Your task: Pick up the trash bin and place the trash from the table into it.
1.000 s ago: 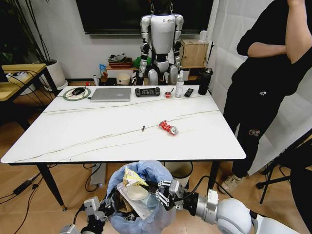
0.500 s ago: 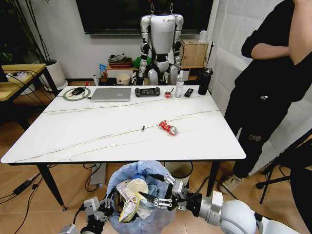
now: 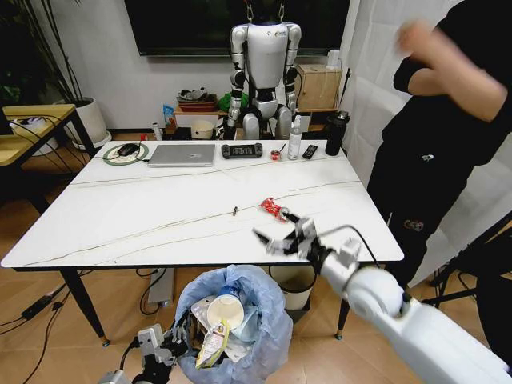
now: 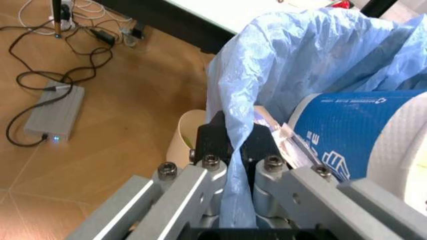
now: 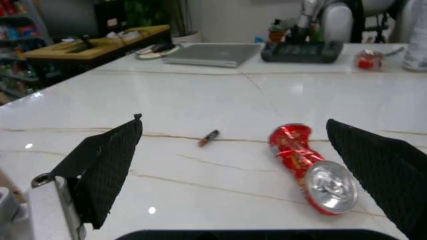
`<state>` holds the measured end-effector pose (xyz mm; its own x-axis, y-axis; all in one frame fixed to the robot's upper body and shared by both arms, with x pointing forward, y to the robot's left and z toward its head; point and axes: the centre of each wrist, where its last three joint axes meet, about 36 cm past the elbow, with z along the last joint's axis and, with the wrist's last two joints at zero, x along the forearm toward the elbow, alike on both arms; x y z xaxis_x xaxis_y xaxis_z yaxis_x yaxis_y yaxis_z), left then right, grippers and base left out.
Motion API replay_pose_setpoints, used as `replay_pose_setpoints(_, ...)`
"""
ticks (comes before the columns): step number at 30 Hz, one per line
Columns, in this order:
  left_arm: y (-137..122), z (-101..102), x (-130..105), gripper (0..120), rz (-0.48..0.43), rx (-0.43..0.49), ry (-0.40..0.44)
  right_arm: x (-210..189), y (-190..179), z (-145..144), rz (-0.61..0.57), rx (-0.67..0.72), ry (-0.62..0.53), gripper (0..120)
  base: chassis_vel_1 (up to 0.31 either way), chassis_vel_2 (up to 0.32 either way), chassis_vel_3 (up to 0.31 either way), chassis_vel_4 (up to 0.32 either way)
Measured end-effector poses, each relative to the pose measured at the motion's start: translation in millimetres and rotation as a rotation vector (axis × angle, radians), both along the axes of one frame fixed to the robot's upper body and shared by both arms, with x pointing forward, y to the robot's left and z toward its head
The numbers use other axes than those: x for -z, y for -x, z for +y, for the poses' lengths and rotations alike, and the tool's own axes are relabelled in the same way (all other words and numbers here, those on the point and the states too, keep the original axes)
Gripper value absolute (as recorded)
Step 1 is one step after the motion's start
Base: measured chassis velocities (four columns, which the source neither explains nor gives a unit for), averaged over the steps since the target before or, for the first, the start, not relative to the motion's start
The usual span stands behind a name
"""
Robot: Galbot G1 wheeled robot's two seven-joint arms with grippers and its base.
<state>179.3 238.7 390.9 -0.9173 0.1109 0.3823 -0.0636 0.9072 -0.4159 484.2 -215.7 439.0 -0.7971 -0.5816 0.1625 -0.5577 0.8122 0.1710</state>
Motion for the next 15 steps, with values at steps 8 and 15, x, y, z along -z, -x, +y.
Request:
replay_pose_setpoints(8, 1.5, 1.3, -2.3, 0, -0.005, -0.009, -0.006, 28.8, -65.5, -20.6, 0.082, 0.084, 0.043, 100, 0.000, 0.000, 0.000, 0.000)
replay_pose_setpoints(15, 0.4, 2.4, -2.5, 0, -0.009, -0.014, -0.008, 46.7, -72.4, -22.3, 0.142, 0.082, 0.065, 100, 0.000, 0.000, 0.000, 0.000)
